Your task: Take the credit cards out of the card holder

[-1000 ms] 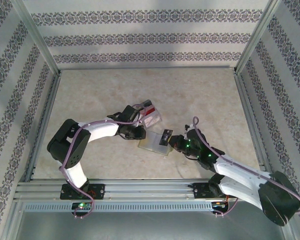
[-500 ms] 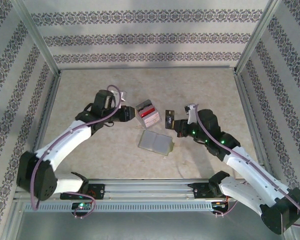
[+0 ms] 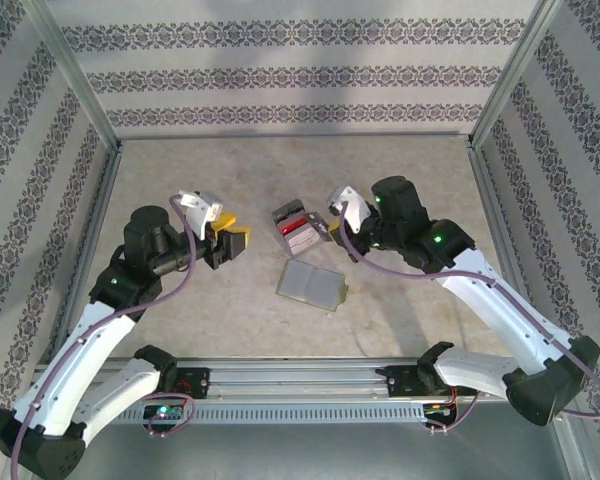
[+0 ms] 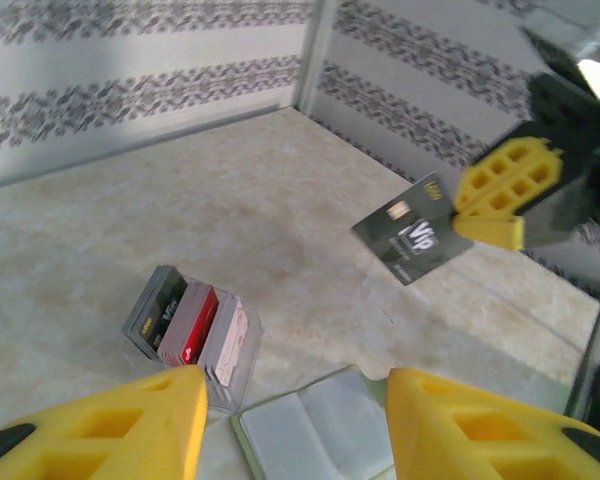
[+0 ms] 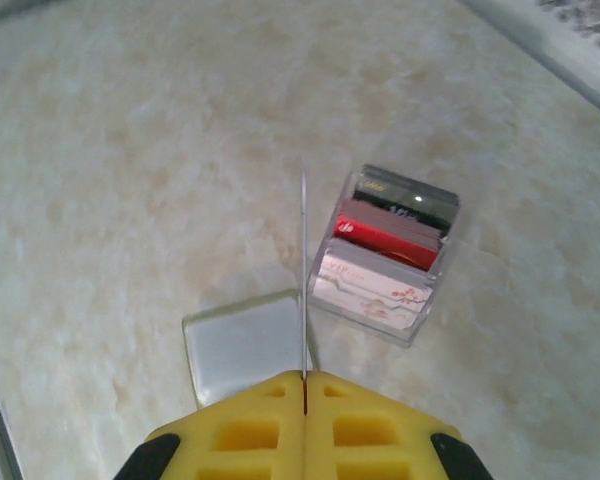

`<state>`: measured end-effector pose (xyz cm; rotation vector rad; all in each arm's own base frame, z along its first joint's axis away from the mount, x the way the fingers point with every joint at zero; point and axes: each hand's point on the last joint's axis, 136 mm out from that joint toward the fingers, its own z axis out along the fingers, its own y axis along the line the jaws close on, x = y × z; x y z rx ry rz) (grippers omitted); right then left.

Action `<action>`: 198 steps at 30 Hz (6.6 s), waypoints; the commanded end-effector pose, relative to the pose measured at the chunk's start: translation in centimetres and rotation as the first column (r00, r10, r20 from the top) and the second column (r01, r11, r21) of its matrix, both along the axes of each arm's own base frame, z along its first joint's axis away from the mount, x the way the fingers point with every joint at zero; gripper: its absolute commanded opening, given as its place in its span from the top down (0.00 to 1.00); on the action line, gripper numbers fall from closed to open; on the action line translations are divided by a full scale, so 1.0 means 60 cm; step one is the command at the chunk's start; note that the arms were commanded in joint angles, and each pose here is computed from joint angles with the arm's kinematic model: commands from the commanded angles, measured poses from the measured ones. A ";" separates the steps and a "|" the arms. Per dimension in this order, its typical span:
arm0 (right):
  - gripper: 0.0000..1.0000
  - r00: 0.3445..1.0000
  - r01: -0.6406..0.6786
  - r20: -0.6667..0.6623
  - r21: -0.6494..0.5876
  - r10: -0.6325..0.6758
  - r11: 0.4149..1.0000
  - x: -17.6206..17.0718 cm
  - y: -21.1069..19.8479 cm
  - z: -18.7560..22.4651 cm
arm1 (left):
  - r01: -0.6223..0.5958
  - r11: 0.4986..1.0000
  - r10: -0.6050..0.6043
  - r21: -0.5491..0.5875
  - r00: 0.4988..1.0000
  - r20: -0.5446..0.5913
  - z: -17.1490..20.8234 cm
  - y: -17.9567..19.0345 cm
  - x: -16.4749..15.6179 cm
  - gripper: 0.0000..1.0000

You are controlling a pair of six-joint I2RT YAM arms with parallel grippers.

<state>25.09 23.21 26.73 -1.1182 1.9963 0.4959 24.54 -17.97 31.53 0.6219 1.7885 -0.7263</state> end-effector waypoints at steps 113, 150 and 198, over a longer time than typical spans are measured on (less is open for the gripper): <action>1.00 0.741 -0.453 -0.020 -0.752 0.671 0.478 0.121 0.096 -0.116 | -0.216 0.961 0.107 0.174 0.869 0.484 -0.083 0.029 -0.053 0.25; 1.00 0.709 -0.483 -0.059 -0.767 0.703 0.423 0.259 0.148 -0.233 | -0.307 0.914 0.146 0.265 0.858 0.492 -0.098 0.052 -0.035 0.10; 0.68 0.762 -0.440 0.042 -0.698 0.646 0.565 0.284 0.161 -0.183 | -0.331 0.913 0.191 0.239 0.863 0.467 -0.101 0.045 -0.015 0.02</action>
